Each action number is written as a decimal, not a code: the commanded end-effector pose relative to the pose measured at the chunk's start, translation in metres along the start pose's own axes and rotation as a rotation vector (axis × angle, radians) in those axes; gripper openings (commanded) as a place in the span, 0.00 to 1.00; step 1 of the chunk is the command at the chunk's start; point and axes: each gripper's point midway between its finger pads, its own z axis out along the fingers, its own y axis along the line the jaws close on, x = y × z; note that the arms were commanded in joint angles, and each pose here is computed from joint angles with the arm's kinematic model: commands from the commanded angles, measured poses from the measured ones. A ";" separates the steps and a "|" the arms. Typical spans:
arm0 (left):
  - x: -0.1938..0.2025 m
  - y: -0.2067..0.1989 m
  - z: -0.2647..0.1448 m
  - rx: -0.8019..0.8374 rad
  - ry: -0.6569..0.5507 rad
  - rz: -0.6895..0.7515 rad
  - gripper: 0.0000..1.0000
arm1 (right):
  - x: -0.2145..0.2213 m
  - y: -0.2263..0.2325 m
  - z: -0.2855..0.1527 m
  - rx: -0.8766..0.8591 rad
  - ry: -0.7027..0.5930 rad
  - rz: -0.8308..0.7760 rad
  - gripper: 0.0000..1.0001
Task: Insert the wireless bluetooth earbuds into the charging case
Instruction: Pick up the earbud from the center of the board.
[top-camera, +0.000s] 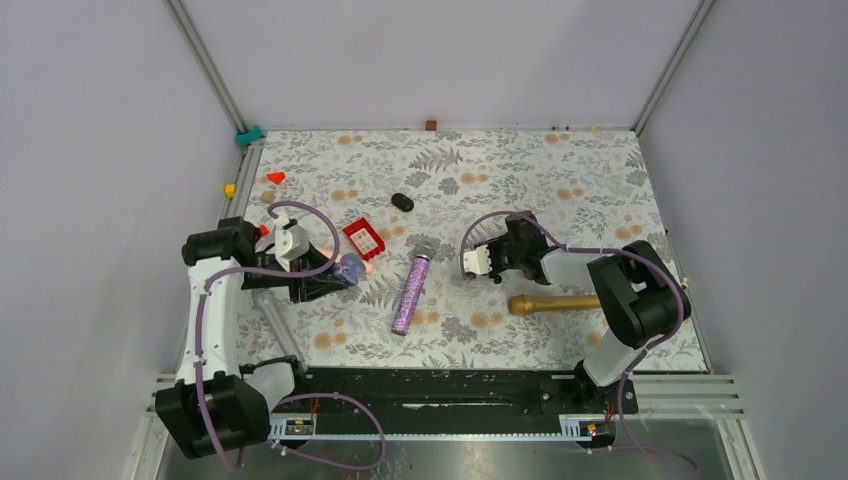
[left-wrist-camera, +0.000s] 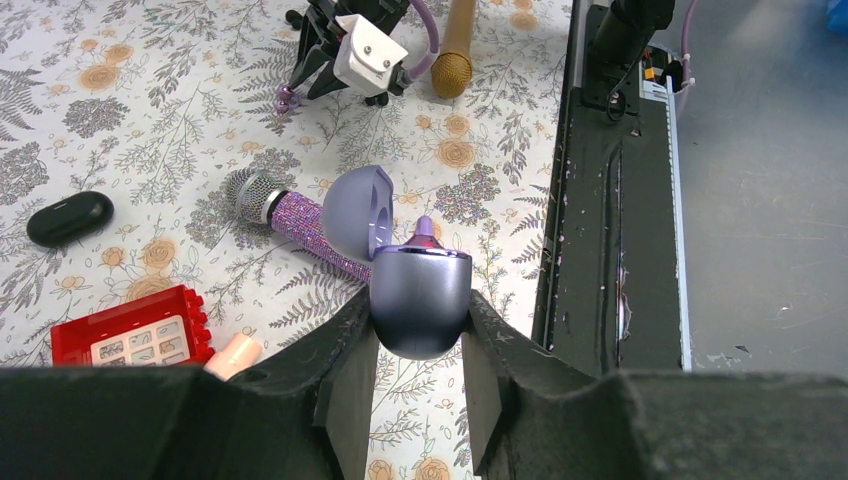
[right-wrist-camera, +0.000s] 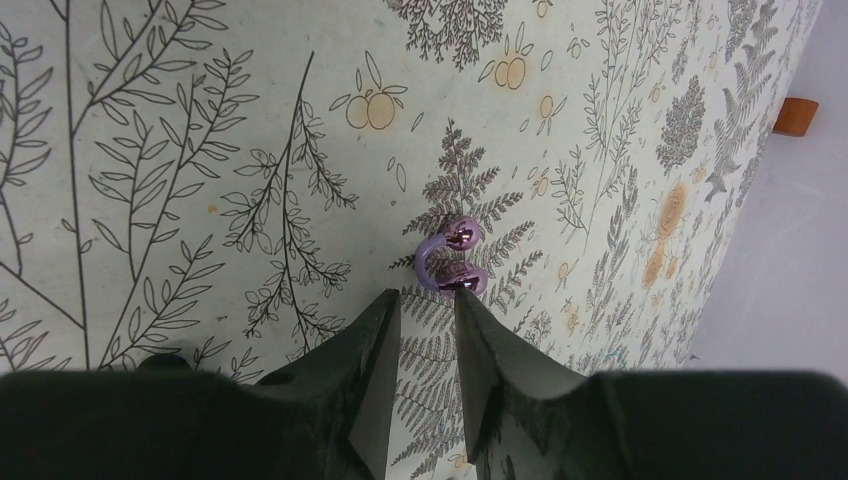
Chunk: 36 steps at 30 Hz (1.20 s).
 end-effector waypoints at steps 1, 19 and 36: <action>-0.014 -0.004 0.000 -0.007 -0.053 0.023 0.01 | 0.002 0.020 0.005 -0.085 0.012 0.005 0.34; -0.014 -0.004 -0.001 -0.014 -0.055 0.024 0.01 | 0.008 0.020 0.015 -0.104 0.064 -0.035 0.33; -0.014 -0.004 -0.002 -0.019 -0.058 0.019 0.01 | -0.001 0.008 0.033 -0.158 0.092 -0.095 0.19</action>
